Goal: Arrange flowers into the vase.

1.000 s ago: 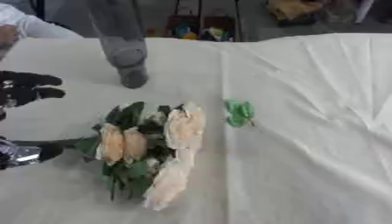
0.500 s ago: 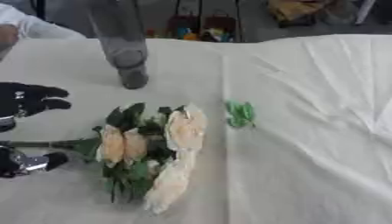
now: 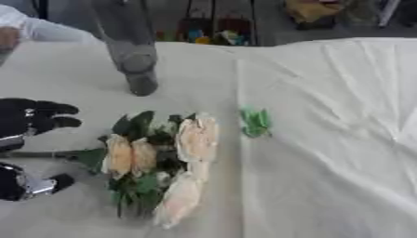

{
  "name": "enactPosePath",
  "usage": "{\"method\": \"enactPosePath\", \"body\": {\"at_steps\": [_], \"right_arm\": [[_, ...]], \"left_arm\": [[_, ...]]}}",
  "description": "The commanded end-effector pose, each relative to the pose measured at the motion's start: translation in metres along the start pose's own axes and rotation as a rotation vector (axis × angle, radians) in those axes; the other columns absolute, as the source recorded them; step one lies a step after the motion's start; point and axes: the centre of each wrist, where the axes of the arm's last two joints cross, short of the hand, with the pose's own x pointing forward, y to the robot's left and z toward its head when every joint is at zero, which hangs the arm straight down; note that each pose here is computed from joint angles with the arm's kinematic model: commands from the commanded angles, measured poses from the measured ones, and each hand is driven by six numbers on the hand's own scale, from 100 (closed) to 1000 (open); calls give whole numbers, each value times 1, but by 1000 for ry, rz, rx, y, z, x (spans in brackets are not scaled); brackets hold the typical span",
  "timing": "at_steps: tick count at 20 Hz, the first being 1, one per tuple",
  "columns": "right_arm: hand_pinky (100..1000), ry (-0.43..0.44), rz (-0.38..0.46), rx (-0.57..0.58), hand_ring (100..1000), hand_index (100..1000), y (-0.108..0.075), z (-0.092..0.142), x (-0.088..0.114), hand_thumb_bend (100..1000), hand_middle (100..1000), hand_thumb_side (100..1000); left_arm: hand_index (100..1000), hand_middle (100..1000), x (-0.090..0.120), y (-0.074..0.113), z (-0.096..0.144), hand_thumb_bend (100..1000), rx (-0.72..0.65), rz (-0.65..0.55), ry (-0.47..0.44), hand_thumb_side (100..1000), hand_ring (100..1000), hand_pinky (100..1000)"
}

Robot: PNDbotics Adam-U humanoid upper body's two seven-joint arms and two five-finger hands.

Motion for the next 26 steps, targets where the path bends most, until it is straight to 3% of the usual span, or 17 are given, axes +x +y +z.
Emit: {"method": "enactPosePath", "body": {"at_steps": [1,15,26], "right_arm": [[542,-42,-2,14,766,782,-2,-10,6,100,571,858],[542,-40,-11,25,768,775,-1,-10,6,100,566,857],[542,-40,-12,26,769,773,-2,-10,6,100,565,857]], "left_arm": [[1000,1000,-3,6,7,429,-2,-47,11,888,1000,947],[1000,982,2,4,3,319,11,-8,12,873,991,921],[1000,979,7,7,-2,303,-2,25,10,879,990,918]]}}
